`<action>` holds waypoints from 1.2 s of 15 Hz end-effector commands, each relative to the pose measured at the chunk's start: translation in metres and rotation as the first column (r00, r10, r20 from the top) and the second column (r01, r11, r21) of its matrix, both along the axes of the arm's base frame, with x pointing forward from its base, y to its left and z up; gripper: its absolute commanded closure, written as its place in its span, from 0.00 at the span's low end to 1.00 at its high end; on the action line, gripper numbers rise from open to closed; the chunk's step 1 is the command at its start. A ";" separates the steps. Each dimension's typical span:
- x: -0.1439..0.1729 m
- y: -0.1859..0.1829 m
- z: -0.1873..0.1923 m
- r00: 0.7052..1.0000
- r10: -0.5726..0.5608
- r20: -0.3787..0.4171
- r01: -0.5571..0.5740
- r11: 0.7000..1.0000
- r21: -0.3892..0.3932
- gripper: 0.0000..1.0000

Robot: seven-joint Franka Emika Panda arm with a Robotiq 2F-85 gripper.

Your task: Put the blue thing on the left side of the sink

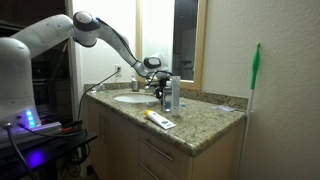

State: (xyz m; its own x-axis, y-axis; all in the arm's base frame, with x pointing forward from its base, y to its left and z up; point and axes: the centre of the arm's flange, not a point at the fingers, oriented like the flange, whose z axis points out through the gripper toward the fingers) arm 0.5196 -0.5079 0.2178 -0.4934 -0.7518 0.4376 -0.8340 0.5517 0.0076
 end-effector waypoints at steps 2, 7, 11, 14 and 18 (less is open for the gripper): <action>0.000 -0.001 -0.003 1.000 -0.001 -0.006 0.001 1.000 -0.014 0.26; -0.001 -0.014 0.002 1.000 0.004 0.011 -0.004 1.000 -0.009 0.60; -0.001 -0.011 0.004 1.000 -0.008 0.024 0.009 1.000 -0.015 0.81; 0.004 0.000 0.016 0.999 0.004 0.044 -0.004 1.000 0.008 0.81; 0.012 0.047 0.070 0.987 0.111 0.115 -0.118 0.991 0.061 0.81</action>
State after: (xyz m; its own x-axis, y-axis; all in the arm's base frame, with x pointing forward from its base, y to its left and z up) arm 0.5386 -0.5000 0.2380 -0.4891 -0.7749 0.4004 -0.8530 0.5208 -0.0339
